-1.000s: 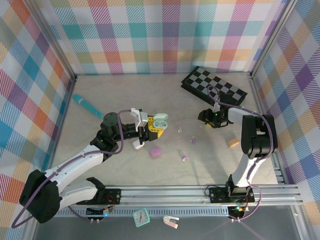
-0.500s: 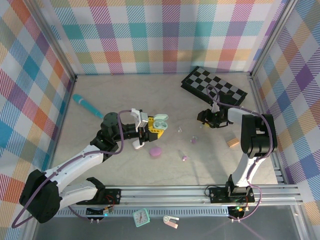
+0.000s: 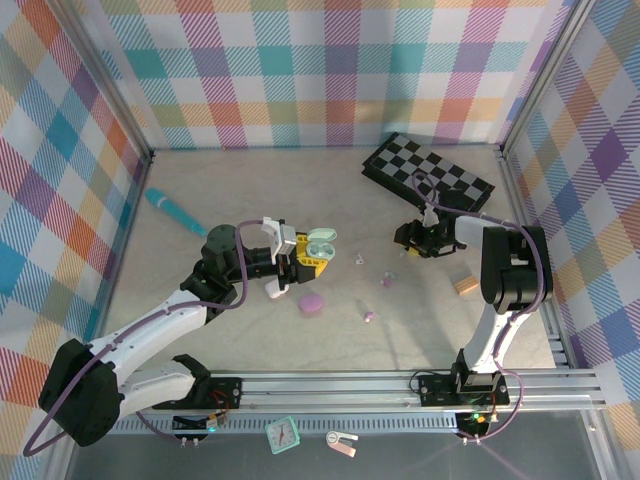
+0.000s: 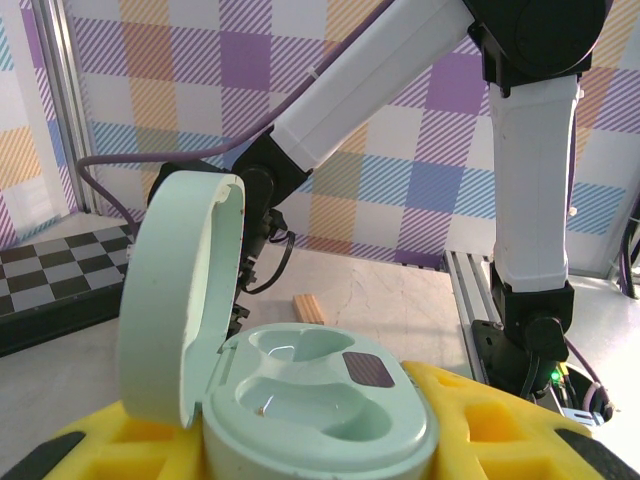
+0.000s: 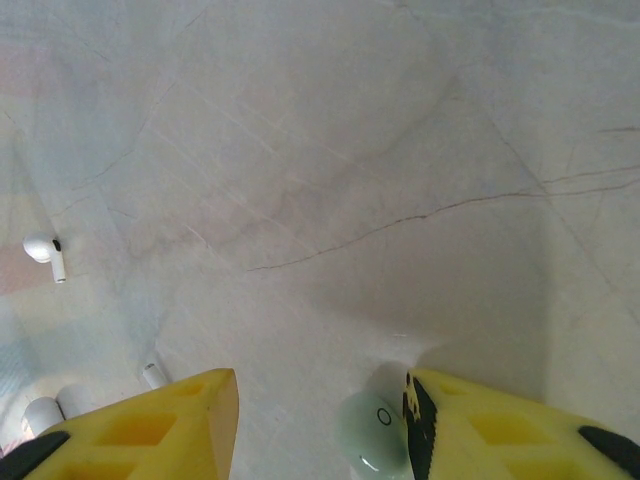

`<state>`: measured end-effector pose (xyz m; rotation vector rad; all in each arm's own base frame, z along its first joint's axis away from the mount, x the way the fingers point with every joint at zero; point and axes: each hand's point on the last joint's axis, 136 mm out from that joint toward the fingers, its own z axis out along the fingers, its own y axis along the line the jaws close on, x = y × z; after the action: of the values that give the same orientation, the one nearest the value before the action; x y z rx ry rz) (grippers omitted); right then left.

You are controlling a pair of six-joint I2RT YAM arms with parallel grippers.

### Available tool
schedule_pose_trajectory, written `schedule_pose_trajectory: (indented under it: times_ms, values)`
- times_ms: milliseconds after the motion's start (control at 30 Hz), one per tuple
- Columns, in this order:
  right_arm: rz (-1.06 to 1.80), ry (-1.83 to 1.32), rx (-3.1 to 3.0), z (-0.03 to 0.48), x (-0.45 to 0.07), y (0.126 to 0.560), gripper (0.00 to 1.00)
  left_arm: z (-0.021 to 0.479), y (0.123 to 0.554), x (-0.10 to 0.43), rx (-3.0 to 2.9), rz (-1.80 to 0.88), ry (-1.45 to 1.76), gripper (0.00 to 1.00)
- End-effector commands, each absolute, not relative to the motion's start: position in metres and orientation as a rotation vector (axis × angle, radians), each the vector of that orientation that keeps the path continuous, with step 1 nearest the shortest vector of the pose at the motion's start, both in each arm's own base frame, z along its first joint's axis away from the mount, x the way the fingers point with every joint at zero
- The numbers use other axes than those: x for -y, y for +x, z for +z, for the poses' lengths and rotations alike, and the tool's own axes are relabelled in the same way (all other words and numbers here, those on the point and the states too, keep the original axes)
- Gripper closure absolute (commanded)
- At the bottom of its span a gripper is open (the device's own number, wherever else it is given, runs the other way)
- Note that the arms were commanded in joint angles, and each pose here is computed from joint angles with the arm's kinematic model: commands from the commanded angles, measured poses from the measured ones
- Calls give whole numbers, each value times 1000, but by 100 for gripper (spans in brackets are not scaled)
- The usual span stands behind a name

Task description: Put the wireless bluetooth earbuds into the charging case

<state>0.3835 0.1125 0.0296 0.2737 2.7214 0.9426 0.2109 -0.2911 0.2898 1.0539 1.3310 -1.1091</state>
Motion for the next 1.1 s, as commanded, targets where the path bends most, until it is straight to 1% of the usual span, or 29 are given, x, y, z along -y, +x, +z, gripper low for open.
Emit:
schedule_pose_trajectory:
  times_ms: [0, 100, 233, 367, 600, 733, 833, 1067]
  values:
    - [974, 267, -2761, 24, -114, 371, 52, 298, 204, 292, -1269, -1108, 1087, 64]
    - [1019, 249, -2745, 29, -118, 366, 57, 298, 203, 291, -1269, -1107, 1086, 64]
    - [1037, 232, -2731, 34, -121, 365, 59, 298, 204, 292, -1266, -1108, 1087, 64]
    - [1045, 232, -2738, 33, -121, 365, 65, 298, 204, 293, -1266, -1111, 1089, 64]
    - [1061, 239, -2756, 27, -122, 362, 73, 298, 204, 292, -1270, -1109, 1087, 64]
    - [1070, 233, -2756, 27, -124, 362, 72, 297, 205, 293, -1272, -1110, 1088, 64]
    - [1072, 234, -2761, 27, -124, 362, 68, 297, 205, 293, -1270, -1111, 1090, 64]
    - [1064, 226, -2779, 27, -125, 364, 67, 297, 205, 293, -1270, -1109, 1090, 64]
